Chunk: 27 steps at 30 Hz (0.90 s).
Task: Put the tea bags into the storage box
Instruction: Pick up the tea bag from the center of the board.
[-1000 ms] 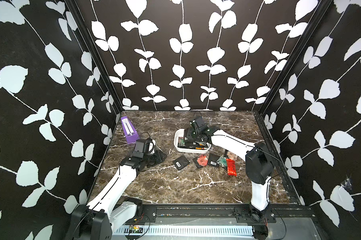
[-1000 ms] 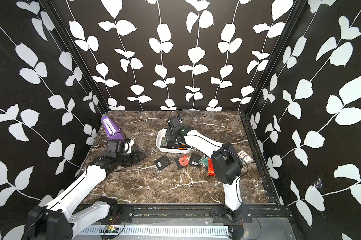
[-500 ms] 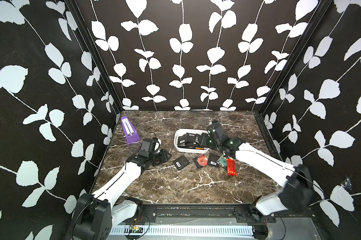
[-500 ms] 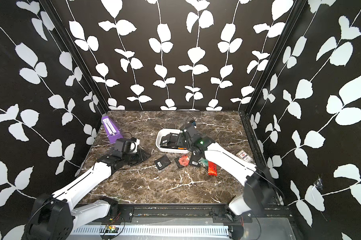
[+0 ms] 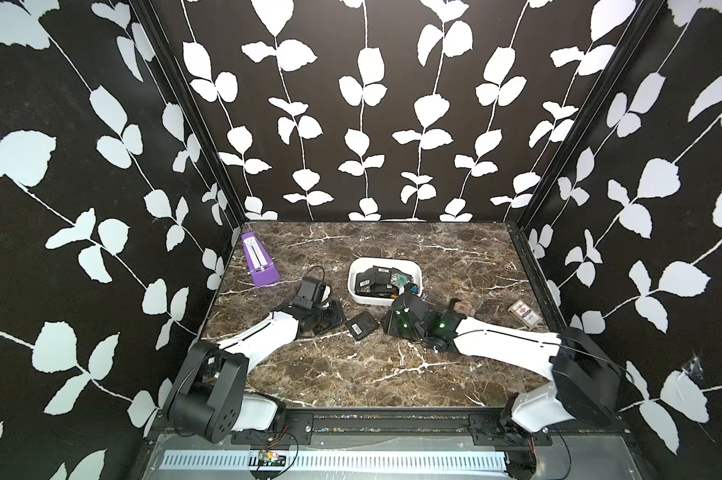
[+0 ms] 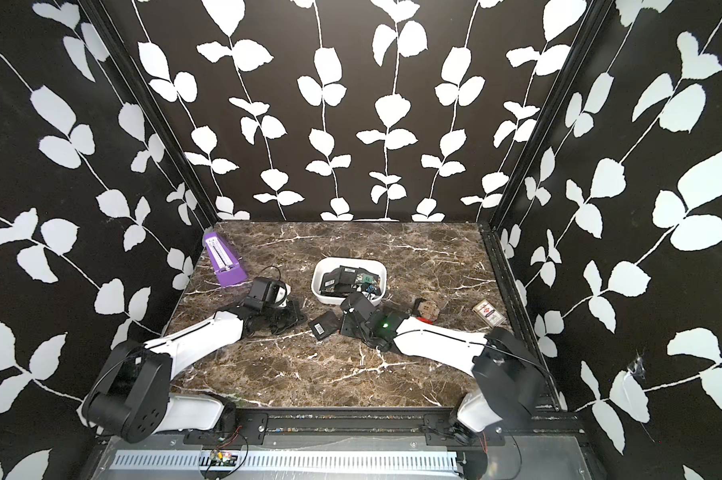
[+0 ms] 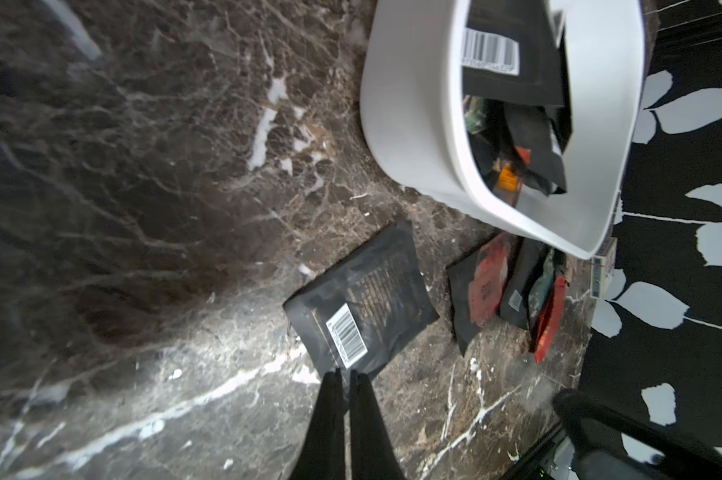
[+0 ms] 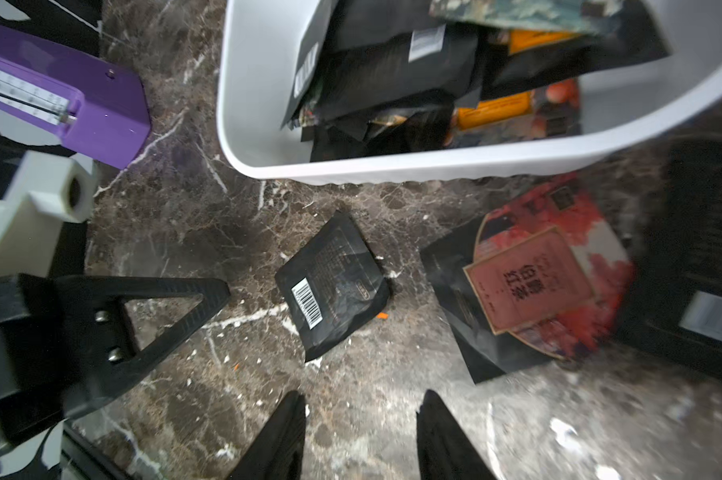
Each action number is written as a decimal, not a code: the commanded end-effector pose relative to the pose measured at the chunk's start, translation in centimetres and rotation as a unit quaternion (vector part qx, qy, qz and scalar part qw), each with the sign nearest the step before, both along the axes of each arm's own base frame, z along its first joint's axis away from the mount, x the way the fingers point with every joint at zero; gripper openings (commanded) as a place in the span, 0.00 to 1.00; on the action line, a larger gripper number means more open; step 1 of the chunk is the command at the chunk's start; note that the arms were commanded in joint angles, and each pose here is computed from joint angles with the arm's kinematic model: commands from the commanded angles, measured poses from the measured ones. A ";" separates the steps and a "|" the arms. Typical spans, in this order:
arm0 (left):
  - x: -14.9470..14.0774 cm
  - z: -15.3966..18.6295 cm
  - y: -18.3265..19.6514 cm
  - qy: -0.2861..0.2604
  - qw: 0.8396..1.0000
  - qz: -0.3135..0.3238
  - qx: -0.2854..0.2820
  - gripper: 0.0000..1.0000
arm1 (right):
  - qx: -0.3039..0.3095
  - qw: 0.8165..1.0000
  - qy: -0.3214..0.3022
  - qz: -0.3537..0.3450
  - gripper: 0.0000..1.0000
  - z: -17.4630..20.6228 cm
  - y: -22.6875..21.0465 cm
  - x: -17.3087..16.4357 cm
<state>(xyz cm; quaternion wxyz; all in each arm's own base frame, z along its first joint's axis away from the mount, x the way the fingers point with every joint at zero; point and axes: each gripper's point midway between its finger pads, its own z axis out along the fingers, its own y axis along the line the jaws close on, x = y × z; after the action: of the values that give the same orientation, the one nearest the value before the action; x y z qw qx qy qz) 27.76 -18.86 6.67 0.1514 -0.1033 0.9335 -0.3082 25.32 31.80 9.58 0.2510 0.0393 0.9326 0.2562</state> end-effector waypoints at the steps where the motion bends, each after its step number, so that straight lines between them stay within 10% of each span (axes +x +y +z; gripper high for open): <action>1: 1.4 0.6 -0.6 -0.020 1.000 0.001 -0.002 0.00 | 0.034 0.999 -0.008 -0.009 0.44 0.0 1.9 0.9; 27: 1.7 -2.6 -1.5 0.010 1.000 -0.016 0.009 0.00 | 0.003 0.999 0.014 -0.040 0.38 -4.2 2.9 1.5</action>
<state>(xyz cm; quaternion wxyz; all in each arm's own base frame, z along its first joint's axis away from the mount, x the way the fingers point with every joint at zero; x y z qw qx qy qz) 29.17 -19.85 3.49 0.1295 -0.1021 0.9419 -0.2926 25.67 33.51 4.05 0.2279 0.0687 0.9434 0.2307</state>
